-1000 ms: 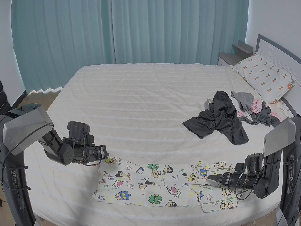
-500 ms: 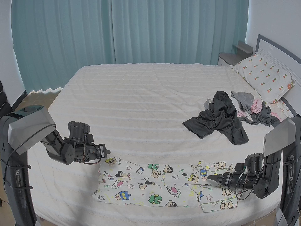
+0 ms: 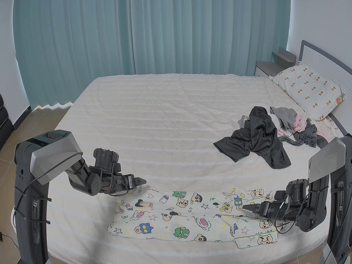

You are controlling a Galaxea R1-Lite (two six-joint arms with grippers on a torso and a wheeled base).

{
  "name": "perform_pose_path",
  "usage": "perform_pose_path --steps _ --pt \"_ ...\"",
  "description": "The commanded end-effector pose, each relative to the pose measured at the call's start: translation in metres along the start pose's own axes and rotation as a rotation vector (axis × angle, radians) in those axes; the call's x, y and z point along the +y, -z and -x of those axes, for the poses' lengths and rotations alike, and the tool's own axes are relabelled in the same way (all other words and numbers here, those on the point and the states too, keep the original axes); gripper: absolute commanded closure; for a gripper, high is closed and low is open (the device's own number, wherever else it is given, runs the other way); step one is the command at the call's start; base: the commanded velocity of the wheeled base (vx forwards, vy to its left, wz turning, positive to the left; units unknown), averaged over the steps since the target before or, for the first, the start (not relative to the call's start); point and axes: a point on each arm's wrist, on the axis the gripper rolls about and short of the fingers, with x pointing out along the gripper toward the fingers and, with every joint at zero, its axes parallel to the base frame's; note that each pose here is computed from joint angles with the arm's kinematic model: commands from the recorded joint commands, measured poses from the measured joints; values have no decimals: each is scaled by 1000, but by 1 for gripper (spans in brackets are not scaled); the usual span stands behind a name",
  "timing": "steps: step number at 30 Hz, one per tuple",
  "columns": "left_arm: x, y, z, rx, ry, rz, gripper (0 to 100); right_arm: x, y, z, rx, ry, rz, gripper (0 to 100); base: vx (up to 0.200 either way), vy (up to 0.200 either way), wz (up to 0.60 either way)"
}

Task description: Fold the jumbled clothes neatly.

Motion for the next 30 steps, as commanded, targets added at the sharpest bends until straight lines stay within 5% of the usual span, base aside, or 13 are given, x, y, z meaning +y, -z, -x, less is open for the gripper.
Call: perform_pose_path --steps 1,15,30 --pt "3 6 -6 22 -6 6 100 0 0 0 0 0 1 0 0 0 0" --pt "4 -5 10 -22 -7 45 100 0 0 0 1 1 2 0 0 0 0" --pt "-11 -19 37 -264 90 -16 100 -2 1 -2 6 5 0 0 0 0 0"
